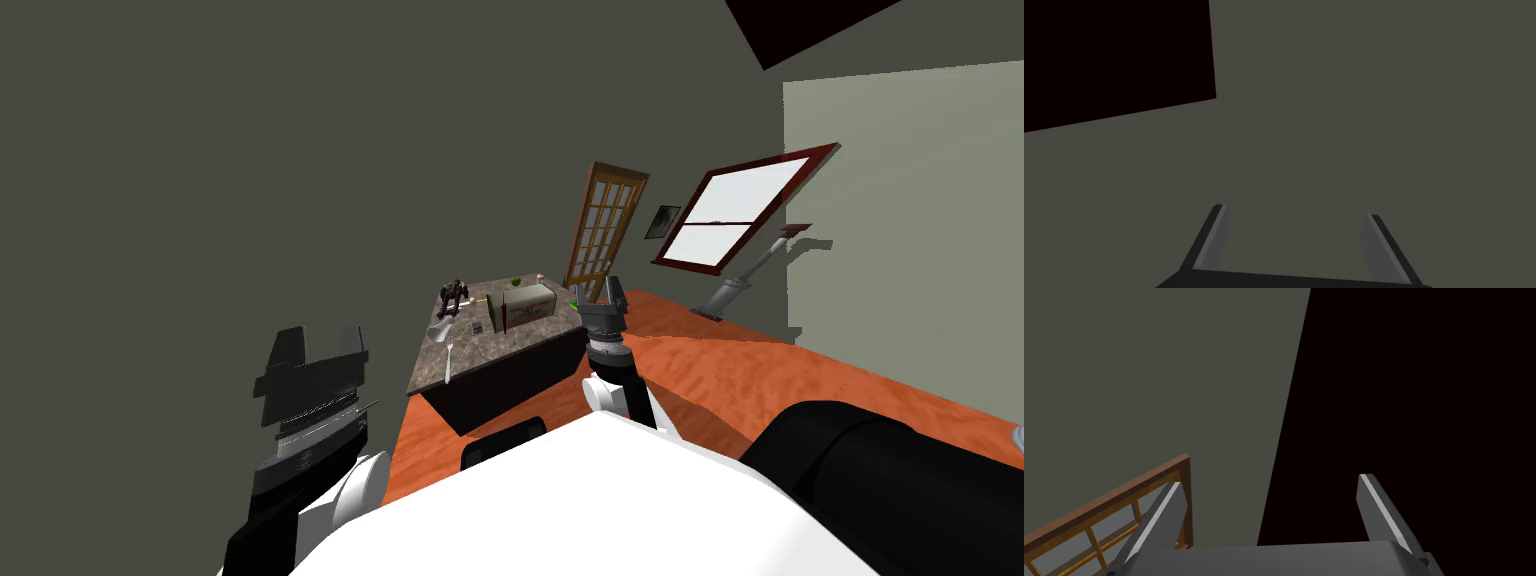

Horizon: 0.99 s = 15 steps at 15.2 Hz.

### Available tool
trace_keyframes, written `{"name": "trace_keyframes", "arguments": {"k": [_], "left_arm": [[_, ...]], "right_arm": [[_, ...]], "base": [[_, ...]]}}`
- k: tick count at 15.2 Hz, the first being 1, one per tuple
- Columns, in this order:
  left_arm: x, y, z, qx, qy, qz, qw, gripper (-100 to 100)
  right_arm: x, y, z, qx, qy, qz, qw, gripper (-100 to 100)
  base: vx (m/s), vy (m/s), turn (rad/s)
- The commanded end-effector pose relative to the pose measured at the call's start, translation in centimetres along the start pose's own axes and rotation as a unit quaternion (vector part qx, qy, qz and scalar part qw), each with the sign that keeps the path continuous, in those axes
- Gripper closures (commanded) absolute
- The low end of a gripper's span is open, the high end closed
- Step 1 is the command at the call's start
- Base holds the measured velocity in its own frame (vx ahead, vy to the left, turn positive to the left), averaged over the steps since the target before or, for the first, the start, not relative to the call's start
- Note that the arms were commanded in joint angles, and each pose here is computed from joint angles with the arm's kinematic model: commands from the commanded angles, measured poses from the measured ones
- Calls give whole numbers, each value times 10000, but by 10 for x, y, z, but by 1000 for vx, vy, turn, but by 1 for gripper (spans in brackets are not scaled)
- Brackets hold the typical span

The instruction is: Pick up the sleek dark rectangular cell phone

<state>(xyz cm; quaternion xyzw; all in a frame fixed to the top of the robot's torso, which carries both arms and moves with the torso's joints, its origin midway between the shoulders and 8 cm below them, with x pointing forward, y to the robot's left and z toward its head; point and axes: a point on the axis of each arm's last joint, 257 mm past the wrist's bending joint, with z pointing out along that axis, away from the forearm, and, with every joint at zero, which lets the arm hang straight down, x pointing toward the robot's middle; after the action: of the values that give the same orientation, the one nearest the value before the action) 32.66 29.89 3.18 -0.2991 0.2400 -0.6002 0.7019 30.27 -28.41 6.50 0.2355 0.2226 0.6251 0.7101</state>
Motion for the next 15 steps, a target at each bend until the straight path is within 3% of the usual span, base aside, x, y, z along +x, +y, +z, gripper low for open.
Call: {"name": "trace_keyframes", "arguments": {"k": [1, 10, 13, 14, 15], "left_arm": [[6, 6, 1, -86, 214, 42, 9997, -100], [23, 44, 5, -569, 790, 147, 9951, -100], [30, 73, 6, -944, 1064, 224, 9896, -100], [30, 73, 6, -944, 1064, 224, 9896, -100], [34, 88, 6, -1138, 1186, 265, 9860, -100]], "right_arm": [[0, 0, 0, 0, 0, 0, 10000, 0], [0, 0, 0, 0, 0, 0, 10000, 0], [0, 0, 0, 0, 0, 0, 10000, 0], [0, 0, 0, 0, 0, 0, 10000, 0], [0, 0, 0, 0, 0, 0, 10000, 0]], "base": [[0, -2, -32], [0, -2, -59], [1, -4, -95], [1, -3, -100], [0, -5, -115]]}}
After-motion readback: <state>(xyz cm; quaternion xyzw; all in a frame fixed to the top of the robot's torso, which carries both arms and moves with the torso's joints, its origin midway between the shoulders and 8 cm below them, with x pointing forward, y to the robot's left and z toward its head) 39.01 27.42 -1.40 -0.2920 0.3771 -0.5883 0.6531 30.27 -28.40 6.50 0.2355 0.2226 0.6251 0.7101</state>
